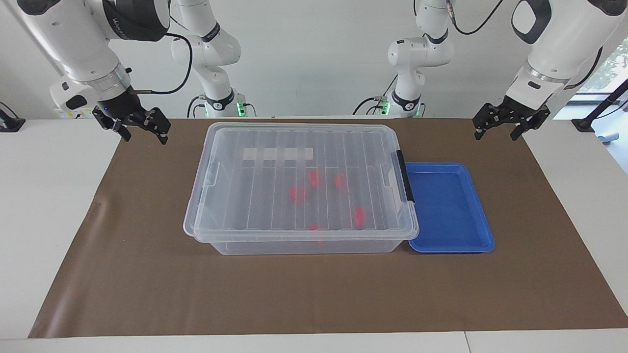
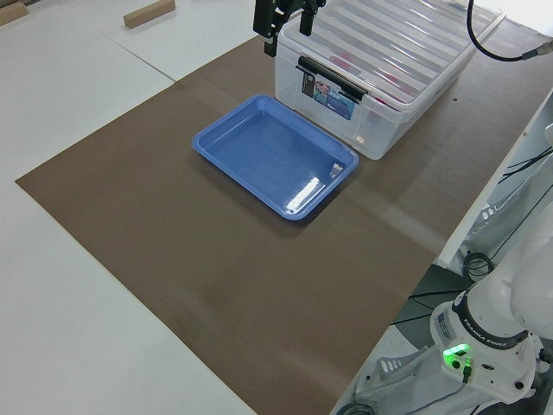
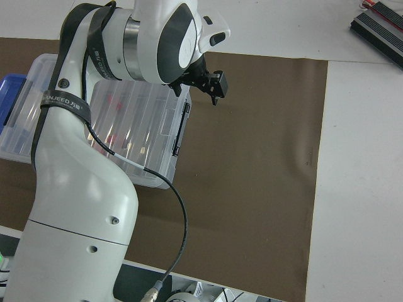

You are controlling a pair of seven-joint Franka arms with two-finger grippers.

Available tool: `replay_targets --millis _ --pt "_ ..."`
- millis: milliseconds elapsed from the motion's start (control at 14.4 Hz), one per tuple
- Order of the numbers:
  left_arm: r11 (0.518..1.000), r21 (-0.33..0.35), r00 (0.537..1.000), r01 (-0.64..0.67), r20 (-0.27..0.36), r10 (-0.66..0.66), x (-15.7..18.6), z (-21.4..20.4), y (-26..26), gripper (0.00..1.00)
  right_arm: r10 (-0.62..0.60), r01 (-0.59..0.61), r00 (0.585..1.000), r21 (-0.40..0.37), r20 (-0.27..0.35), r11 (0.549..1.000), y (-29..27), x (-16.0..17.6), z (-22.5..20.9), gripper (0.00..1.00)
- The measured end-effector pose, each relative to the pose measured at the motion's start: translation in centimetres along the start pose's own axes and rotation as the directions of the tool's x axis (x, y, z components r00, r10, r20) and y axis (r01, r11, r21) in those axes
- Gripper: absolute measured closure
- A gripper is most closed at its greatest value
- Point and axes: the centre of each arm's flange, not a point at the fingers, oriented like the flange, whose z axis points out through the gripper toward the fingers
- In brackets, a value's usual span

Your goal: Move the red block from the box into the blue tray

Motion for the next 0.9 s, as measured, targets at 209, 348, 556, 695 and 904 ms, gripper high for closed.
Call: replay_targets --millis 209,348,556,695,904 --pt "1.000 0.000 1.000 0.000 0.000 0.000 0.0 0.0 0.0 0.00 0.000 0.000 1.000 0.000 0.000 1.000 0.0 0.0 0.0 0.00" --pt "1.000 0.000 1.000 0.000 0.000 0.000 0.0 0.0 0.0 0.00 0.000 0.000 1.000 0.000 0.000 1.000 0.0 0.0 0.0 0.00" --pt "1.000 0.000 1.000 0.000 0.000 0.000 0.0 0.0 0.0 0.00 0.001 -0.001 1.000 0.000 0.002 1.000 0.1 0.0 0.1 0.00" --pt "1.000 0.000 1.000 0.000 0.000 0.000 0.0 0.0 0.0 0.00 0.002 -0.002 1.000 0.002 -0.022 1.000 0.0 0.4 0.5 0.00" --pt "1.000 0.000 1.000 0.000 0.000 0.000 0.0 0.0 0.0 0.00 -0.006 0.007 0.999 0.005 -0.053 1.000 -1.7 0.8 1.5 0.00"
